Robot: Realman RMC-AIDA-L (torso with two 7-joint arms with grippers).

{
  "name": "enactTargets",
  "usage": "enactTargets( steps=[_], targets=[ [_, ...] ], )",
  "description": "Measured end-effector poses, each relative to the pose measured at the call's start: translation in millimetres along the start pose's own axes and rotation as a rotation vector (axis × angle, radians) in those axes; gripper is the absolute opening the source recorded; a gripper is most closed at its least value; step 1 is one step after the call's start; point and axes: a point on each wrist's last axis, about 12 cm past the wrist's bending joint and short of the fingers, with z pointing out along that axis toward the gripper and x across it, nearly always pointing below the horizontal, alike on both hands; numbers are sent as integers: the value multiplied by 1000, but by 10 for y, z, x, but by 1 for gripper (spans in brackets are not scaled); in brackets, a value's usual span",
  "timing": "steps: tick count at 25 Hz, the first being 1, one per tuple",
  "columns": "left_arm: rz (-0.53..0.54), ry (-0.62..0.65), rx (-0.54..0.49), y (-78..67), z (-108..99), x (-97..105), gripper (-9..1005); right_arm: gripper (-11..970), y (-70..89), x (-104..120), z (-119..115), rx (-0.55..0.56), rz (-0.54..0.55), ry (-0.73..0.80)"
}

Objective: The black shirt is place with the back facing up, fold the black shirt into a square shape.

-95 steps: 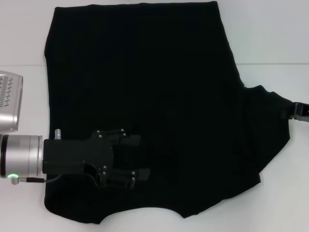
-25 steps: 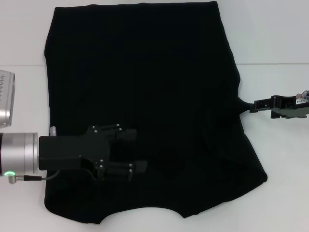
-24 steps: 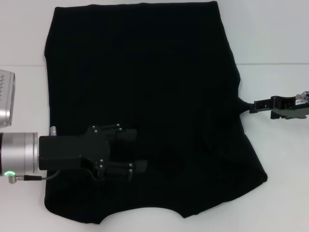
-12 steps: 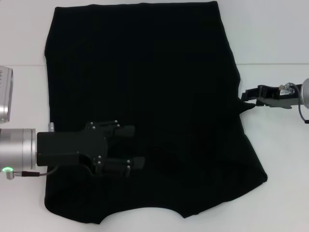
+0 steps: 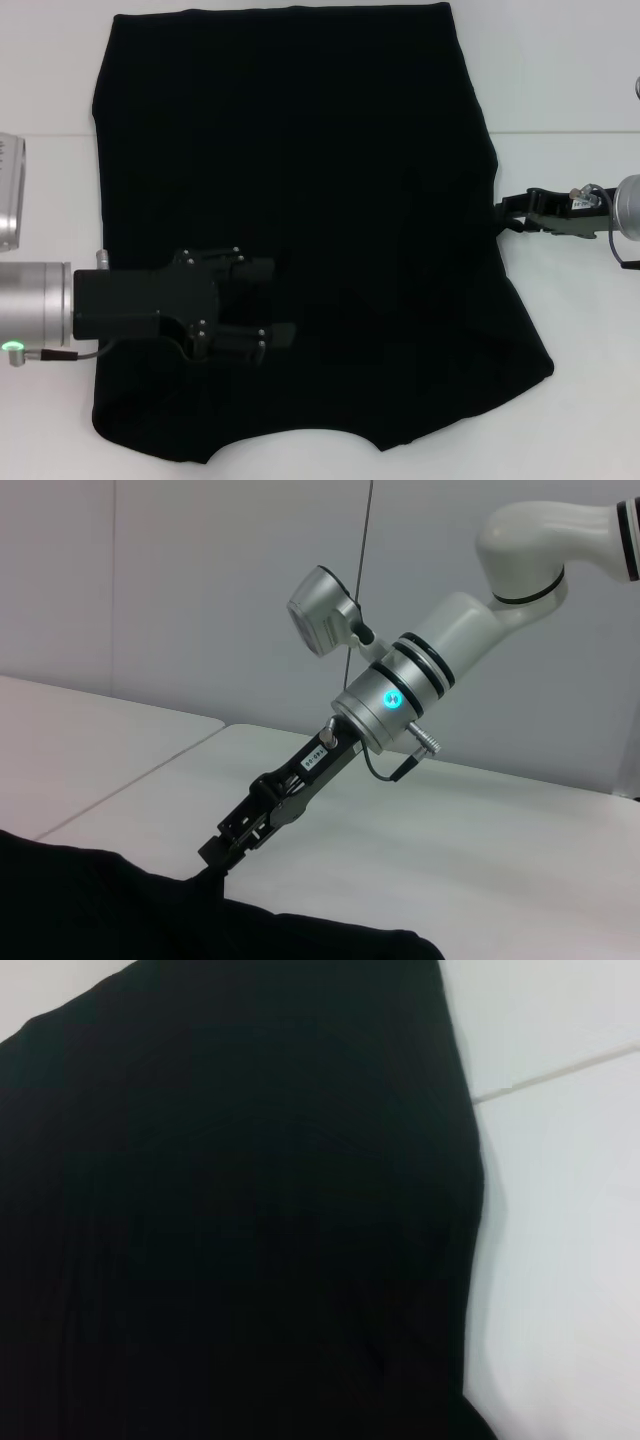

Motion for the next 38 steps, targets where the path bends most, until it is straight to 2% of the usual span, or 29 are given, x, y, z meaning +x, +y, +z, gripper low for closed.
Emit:
enactTargets(
  steps=[12, 18, 23, 30, 38],
  targets=[
    [7, 1, 3, 14, 8, -22, 859, 499, 127, 69, 122, 2, -37, -31],
    [3, 0, -1, 9, -2, -8, 859, 293, 198, 76, 146, -39, -54, -53],
    [1, 1, -2, 6, -6, 0, 858, 53, 211, 50, 137, -48, -54, -63],
    [-2, 2, -3, 3, -9, 8, 858, -1, 243, 4, 130, -51, -69, -64],
    [-4, 2, -3, -1, -12, 16, 859, 0, 55, -78, -63, -80, -17, -18]
  ],
)
